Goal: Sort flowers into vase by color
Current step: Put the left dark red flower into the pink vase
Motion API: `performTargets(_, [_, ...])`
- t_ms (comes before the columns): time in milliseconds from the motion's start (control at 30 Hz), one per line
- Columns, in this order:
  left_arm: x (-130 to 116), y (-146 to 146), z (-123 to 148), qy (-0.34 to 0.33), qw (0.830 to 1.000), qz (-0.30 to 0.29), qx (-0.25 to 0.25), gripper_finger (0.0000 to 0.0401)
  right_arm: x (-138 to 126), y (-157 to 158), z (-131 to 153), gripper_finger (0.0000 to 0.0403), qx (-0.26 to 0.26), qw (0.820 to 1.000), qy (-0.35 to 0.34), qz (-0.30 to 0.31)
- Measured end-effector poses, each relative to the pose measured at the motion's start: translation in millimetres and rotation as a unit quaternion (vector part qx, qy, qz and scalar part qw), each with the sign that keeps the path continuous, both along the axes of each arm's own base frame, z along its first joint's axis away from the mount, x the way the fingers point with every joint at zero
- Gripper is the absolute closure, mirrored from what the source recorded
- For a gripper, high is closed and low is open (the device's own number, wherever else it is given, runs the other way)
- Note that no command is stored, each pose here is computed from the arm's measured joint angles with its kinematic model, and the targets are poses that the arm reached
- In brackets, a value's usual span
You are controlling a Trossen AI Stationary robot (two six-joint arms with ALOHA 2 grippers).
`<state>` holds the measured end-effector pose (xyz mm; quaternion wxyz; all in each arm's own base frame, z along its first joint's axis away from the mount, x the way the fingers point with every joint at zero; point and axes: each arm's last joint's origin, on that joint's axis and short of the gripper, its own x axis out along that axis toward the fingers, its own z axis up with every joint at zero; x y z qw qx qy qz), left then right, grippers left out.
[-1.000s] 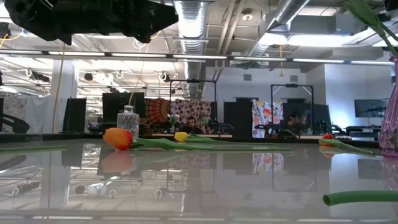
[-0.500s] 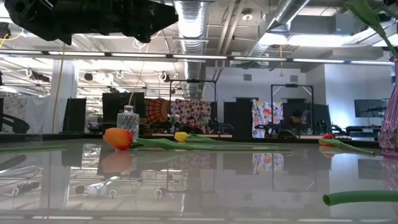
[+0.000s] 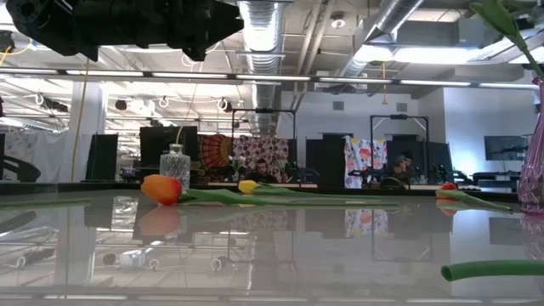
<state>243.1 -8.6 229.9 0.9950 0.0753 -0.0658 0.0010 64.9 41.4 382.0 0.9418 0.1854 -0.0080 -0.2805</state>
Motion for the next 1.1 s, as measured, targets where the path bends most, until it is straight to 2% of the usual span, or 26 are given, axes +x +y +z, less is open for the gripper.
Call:
performTargets(167, [0, 0, 0, -0.002, 0.999, -0.004, -0.031, 0.0237, -9, -7, 17, 0.0386, 0.017, 0.998, 0.032, 0.06])
performTargets(300, [-1, 0, 4, -0.022, 0.998, -0.005, -0.064, 0.0237, -20, -17, 36, 0.0386, 0.051, 0.984, 0.072, 0.155])
performTargets(433, [1, 0, 11, -0.037, 0.995, -0.011, -0.09, 0.0237, -23, -18, 53, 0.0386, 0.023, 0.969, 0.083, 0.232])
performTargets(633, [5, 0, 19, -0.042, 0.994, -0.015, -0.097, 0.0237, -24, -10, 64, 0.0386, -0.07, 0.937, 0.078, 0.334])
performTargets(833, [5, 1, 20, -0.043, 0.995, -0.012, -0.093, 0.0237, -19, 19, 59, 0.0386, -0.195, 0.887, 0.055, 0.415])
performTargets(933, [5, 1, 19, -0.043, 0.995, -0.01, -0.092, 0.0237, -18, 30, 60, 0.0386, -0.256, 0.858, 0.015, 0.446])
performTargets(1033, [5, 1, 20, -0.043, 0.995, -0.01, -0.09, 0.0237, -19, 36, 59, 0.0386, -0.327, 0.813, -0.044, 0.479])
performTargets(1100, [5, 1, 19, -0.043, 0.995, -0.01, -0.09, 0.0237, -21, 33, 56, 0.0386, -0.352, 0.805, -0.081, 0.471])
